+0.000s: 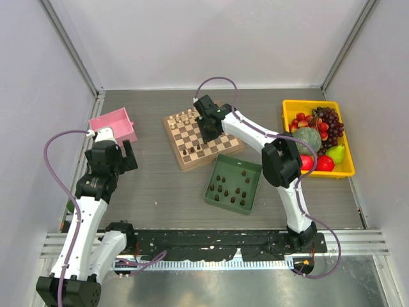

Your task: Set up the chess pieces on the board

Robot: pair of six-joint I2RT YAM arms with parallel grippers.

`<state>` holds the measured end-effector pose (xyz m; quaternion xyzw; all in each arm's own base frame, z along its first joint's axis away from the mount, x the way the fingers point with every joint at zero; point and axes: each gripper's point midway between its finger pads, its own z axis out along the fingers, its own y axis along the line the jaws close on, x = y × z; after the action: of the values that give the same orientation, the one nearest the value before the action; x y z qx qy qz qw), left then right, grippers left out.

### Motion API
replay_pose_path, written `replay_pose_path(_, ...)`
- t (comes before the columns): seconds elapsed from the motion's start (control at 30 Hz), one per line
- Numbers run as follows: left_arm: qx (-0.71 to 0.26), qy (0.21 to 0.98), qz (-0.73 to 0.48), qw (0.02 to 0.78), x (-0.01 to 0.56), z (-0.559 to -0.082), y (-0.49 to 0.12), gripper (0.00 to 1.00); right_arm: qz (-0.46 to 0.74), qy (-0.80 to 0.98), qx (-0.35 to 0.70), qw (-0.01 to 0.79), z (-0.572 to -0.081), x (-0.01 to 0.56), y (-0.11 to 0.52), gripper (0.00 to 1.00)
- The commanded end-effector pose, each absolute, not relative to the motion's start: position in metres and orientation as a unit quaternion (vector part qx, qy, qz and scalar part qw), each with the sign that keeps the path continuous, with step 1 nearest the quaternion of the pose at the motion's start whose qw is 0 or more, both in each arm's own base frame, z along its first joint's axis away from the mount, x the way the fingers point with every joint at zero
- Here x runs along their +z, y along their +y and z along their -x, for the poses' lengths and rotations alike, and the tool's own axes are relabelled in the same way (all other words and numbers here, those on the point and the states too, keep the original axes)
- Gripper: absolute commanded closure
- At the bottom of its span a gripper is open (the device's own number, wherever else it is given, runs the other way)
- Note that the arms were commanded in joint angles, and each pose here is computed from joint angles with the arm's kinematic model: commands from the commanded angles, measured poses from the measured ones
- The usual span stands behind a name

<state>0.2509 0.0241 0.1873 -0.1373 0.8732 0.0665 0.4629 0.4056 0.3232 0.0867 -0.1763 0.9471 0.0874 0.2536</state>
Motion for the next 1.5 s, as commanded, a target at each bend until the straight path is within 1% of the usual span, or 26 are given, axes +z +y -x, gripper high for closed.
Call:
replay_pose_path(0.0,0.062,0.863,0.137,0.481,0.198,-0.255,0.025,0.01,0.181,0.941,0.091,0.27,-0.416,0.097,0.33,0.82)
replay_pose_path(0.37,0.059,0.864,0.135,0.481,0.198,-0.256,0.023,0.01,0.19,0.943,0.093,0.257,-0.411,0.089,0.334,0.82)
replay_pose_path(0.47,0.06,0.864,0.136,0.481,0.198,-0.256,0.024,0.01,0.192,0.943,0.095,0.253,-0.409,0.088,0.335,0.8)
replay_pose_path(0.77,0.061,0.864,0.136,0.481,0.198,-0.255,0.024,0.01,0.197,0.945,0.096,0.245,-0.407,0.082,0.336,0.78)
replay_pose_path(0.83,0.06,0.864,0.136,0.481,0.198,-0.255,0.024,0.01,0.196,0.944,0.099,0.247,-0.407,0.084,0.338,0.75)
replay_pose_path(0.9,0.06,0.864,0.136,0.481,0.198,-0.256,0.024,0.01,0.193,0.942,0.103,0.253,-0.407,0.092,0.339,0.69)
replay_pose_path(1.03,0.059,0.864,0.136,0.481,0.198,-0.256,0.023,0.01,0.191,0.938,0.11,0.268,-0.411,0.109,0.34,0.63)
replay_pose_path(1.17,0.059,0.863,0.136,0.483,0.199,-0.256,0.023,0.01,0.189,0.932,0.107,0.289,-0.413,0.134,0.336,0.61)
replay_pose_path(1.27,0.059,0.863,0.136,0.483,0.199,-0.256,0.024,0.01,0.183,0.928,0.088,0.311,-0.411,0.153,0.32,0.6)
replay_pose_path(1.37,0.061,0.865,0.136,0.48,0.197,-0.255,0.024,0.01,0.171,0.925,0.086,0.329,-0.402,0.172,0.3,0.59)
replay_pose_path(1.47,0.062,0.864,0.137,0.48,0.198,-0.255,0.024,0.01,0.156,0.924,0.089,0.338,-0.39,0.179,0.284,0.58)
